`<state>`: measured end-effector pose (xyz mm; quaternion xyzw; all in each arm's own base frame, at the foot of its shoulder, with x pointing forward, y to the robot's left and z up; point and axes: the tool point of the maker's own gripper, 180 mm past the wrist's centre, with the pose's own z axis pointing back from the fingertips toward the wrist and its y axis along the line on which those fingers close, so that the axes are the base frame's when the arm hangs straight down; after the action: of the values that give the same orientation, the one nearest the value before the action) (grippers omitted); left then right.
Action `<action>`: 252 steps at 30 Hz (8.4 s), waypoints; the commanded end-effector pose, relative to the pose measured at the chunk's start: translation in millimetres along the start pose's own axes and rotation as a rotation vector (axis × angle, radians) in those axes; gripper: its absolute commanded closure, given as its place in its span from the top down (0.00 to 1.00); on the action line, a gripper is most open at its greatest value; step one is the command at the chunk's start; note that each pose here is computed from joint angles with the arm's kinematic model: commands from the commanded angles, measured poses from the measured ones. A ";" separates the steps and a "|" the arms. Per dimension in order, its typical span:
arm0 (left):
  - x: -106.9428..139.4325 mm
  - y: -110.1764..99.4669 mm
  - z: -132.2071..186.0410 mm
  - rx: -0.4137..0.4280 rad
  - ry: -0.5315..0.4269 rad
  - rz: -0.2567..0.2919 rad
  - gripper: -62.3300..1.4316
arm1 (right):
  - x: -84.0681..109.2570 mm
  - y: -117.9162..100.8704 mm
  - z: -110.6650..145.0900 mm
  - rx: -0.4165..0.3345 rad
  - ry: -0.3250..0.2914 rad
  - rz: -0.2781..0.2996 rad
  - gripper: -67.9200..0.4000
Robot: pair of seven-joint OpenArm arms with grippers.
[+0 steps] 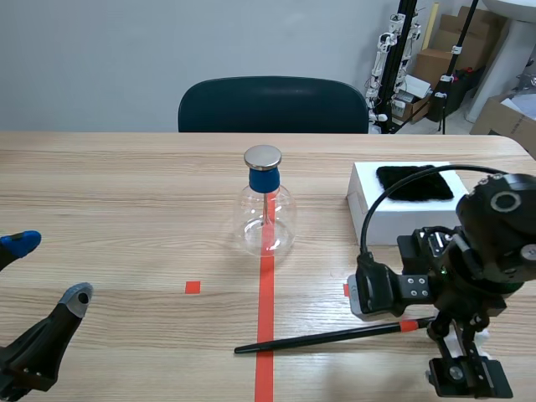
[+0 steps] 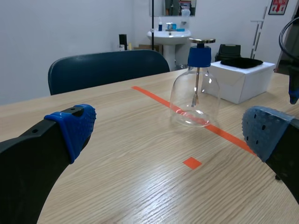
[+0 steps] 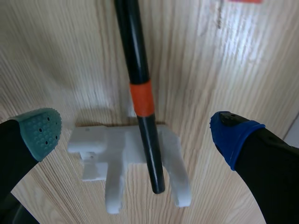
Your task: Do the electroscope experiment. pick up the black charging rod
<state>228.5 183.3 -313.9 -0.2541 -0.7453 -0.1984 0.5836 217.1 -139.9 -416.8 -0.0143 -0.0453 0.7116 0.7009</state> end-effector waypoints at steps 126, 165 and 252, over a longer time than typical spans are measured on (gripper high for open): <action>5.8 -14.4 -0.4 -0.105 -0.027 -0.067 1.00 | 18.5 -26.0 131.1 -0.605 -0.260 0.148 0.01; 5.8 -14.5 -0.4 -0.105 -0.027 -0.067 1.00 | 61.4 46.5 227.8 -1.354 -0.388 0.124 0.01; 5.8 -14.5 -0.4 -0.105 -0.027 -0.067 1.00 | 63.3 46.9 226.6 -1.347 -0.395 0.135 0.01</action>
<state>219.0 169.1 -321.7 -0.2613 -0.7293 -0.2584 0.5772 148.5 -87.7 -198.1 -0.3127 -0.5944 0.5639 0.4806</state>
